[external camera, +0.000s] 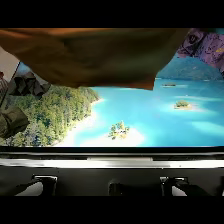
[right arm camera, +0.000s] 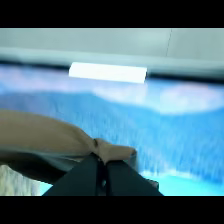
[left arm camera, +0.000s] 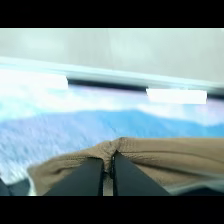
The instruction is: Fold the clothes and pants, and hang the long-sleeved shirts on hangers.
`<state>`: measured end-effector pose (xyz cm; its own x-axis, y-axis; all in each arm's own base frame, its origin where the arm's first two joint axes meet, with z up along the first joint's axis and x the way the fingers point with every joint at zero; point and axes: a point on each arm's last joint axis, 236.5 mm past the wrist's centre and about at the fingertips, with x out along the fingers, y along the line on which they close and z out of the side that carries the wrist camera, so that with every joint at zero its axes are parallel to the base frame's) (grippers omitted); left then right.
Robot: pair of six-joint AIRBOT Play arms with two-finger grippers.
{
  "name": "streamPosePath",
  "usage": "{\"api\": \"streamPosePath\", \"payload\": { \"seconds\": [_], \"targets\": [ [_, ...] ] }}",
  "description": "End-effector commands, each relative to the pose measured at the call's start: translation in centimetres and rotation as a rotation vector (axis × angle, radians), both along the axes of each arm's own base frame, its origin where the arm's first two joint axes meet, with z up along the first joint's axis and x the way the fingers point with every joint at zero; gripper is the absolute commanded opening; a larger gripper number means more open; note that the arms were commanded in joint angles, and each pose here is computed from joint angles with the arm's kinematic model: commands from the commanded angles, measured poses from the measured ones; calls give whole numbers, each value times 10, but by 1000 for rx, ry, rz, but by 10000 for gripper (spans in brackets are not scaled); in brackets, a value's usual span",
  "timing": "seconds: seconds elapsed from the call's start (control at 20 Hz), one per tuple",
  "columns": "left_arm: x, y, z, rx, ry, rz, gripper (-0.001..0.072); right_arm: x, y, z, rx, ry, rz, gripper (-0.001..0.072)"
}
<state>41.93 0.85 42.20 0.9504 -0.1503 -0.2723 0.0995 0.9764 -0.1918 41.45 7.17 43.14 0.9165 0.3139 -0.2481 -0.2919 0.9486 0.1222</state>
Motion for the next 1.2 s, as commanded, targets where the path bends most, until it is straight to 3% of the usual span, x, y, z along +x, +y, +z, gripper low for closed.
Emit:
{"api": "streamPosePath", "payload": {
  "seconds": [0.0, 0.2, 0.4, 0.6, 0.9, 1.15],
  "targets": [
    [-91, 7, 68, 52, -189, 124, 17, -97, -4, 71, 36, -156, -33, 24],
    [-155, 0, 87, 48, -269, 156, 17, -148, -7, 82, 84, -159, -55, 24],
    [-162, -2, 86, 37, -261, 155, 17, -130, -14, 56, 86, -57, -92, 24],
    [-95, -4, -3, 29, 47, 77, 17, -65, -24, -18, 76, 161, -143, 24],
    [42, -16, -222, 38, 568, -66, 18, 52, -32, -227, -47, 682, -138, 24],
    [152, -18, -388, 16, 679, -59, 17, 140, -53, -377, -12, 824, -194, 24]
  ]
}}
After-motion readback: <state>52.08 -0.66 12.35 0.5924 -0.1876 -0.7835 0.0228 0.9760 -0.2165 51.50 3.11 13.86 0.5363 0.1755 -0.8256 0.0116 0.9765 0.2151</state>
